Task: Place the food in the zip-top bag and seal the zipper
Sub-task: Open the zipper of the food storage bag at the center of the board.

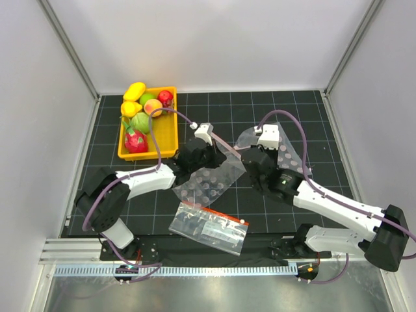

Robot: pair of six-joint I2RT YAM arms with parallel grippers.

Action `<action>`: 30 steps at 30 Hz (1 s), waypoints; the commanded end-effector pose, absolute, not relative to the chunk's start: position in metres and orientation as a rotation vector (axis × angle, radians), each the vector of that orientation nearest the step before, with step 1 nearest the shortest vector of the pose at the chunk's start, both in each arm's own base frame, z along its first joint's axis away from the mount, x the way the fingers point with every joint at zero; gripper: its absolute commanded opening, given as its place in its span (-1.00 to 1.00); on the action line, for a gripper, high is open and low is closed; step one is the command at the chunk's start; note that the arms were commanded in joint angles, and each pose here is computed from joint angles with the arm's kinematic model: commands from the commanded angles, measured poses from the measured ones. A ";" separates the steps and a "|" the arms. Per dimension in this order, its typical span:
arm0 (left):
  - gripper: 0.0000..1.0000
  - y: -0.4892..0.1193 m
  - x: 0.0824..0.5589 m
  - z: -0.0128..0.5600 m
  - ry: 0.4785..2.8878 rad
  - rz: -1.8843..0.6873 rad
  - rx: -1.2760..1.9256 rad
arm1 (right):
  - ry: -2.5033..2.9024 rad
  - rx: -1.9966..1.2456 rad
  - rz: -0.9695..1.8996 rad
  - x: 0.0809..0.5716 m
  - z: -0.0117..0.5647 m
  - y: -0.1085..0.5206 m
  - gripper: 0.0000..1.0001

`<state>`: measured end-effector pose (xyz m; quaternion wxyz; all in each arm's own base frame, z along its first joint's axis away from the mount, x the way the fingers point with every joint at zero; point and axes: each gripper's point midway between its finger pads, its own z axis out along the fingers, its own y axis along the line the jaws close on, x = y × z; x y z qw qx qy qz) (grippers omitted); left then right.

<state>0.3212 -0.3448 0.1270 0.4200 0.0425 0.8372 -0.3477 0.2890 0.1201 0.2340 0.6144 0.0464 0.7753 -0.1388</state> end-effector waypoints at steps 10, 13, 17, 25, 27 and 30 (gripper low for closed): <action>-0.68 -0.323 0.323 0.113 2.092 -0.754 0.168 | 1.834 0.122 -0.270 0.312 0.216 0.143 -0.98; -0.27 -0.325 0.323 0.115 2.081 -0.765 0.190 | 1.886 0.074 -0.307 0.318 0.197 0.154 -0.98; -0.03 -0.322 0.323 0.123 2.047 -0.770 0.179 | 1.901 0.059 -0.338 0.322 0.187 0.157 -0.98; 0.53 -0.306 0.309 0.169 1.951 -0.797 0.184 | 1.924 0.050 -0.350 0.329 0.174 0.159 -0.98; 0.66 -0.304 0.304 0.174 1.945 -0.806 0.200 | 1.932 0.043 -0.345 0.330 0.172 0.161 -0.98; 0.66 -0.295 0.305 0.181 1.938 -0.778 0.165 | 1.933 0.038 -0.344 0.330 0.172 0.162 -0.98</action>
